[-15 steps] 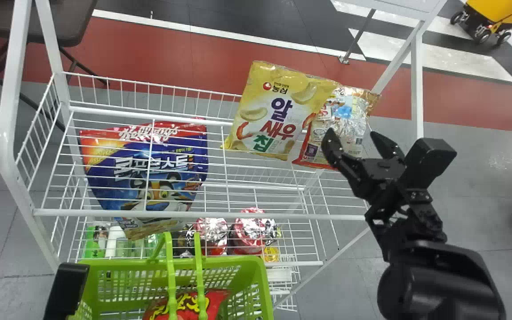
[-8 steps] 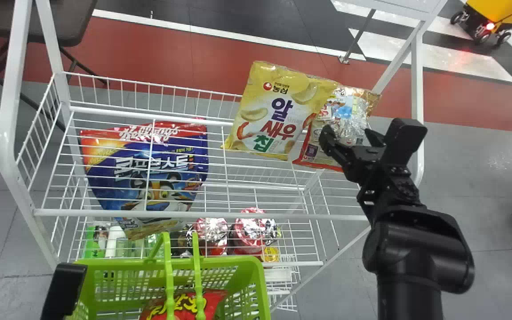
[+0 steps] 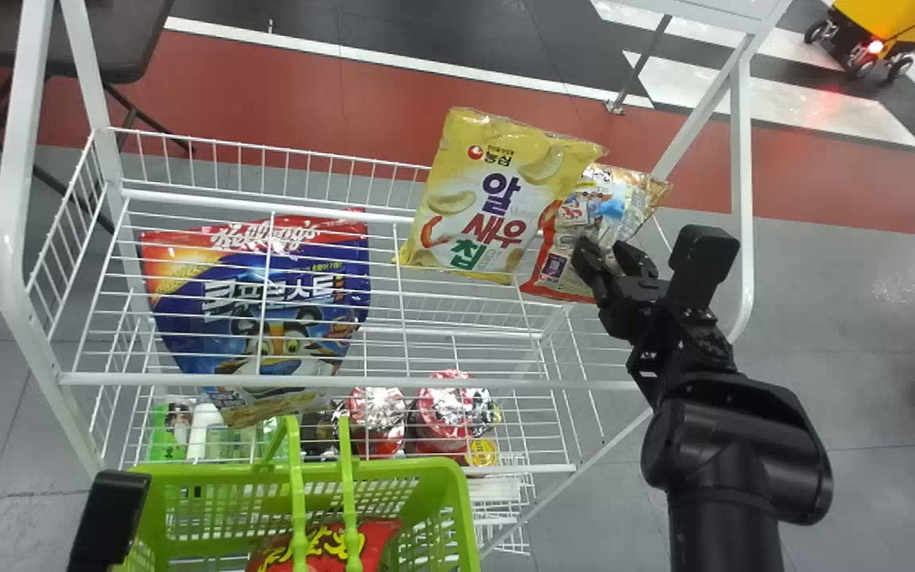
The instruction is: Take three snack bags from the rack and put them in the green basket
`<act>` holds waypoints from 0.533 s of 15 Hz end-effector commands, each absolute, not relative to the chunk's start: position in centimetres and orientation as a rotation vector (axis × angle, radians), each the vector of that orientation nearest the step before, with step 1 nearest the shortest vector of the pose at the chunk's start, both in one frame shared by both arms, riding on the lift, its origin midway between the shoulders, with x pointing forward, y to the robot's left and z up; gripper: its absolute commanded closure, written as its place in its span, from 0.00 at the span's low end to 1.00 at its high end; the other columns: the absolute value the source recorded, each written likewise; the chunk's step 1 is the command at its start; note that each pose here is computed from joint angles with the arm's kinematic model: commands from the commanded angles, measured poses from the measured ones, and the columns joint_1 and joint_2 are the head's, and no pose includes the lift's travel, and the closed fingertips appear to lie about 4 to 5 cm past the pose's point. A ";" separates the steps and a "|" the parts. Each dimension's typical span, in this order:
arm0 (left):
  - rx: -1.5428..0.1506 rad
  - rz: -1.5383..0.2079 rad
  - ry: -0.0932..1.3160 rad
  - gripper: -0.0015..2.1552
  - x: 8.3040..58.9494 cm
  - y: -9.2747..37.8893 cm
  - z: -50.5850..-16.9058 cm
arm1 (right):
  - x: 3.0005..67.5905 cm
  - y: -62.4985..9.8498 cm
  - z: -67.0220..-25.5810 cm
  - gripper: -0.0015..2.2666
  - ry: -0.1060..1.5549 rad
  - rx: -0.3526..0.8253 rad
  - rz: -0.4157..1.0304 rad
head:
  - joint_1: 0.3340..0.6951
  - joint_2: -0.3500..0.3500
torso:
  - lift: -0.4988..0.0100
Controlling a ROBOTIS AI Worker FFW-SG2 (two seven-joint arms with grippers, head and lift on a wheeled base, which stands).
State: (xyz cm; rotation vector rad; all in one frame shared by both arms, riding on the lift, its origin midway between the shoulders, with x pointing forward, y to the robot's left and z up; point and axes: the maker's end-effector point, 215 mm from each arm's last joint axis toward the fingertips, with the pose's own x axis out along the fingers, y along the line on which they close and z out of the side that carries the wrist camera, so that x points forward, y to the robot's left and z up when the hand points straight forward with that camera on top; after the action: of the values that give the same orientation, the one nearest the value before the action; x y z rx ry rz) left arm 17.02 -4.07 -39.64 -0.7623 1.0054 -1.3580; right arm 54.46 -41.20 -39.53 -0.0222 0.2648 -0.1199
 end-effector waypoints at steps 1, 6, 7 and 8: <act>-0.761 -1.357 1.002 0.86 17.1 -4.1 -39.6 | 53.8 -41.3 -38.1 0.92 0.224 -0.015 -0.139 | 1.00 0.00 | 0.95; -0.759 -1.361 1.003 0.86 17.0 -4.2 -39.6 | 51.8 -42.4 -36.1 0.92 0.157 0.003 -0.189 | 1.00 0.00 | 0.95; -0.759 -1.362 1.003 0.86 17.0 -4.2 -39.5 | 51.5 -42.5 -35.7 0.92 0.147 0.011 -0.192 | 1.00 0.00 | 0.95; -0.760 -1.363 1.003 0.86 16.9 -4.2 -39.5 | 51.0 -42.4 -34.7 0.92 0.121 0.021 -0.191 | 1.00 0.00 | 0.95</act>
State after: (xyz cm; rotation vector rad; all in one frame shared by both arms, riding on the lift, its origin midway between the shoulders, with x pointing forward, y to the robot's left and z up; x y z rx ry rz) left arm 16.99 -4.22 -39.54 -0.7594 1.0033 -1.3616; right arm 51.54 -42.52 -35.80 0.0088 0.1495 -0.1938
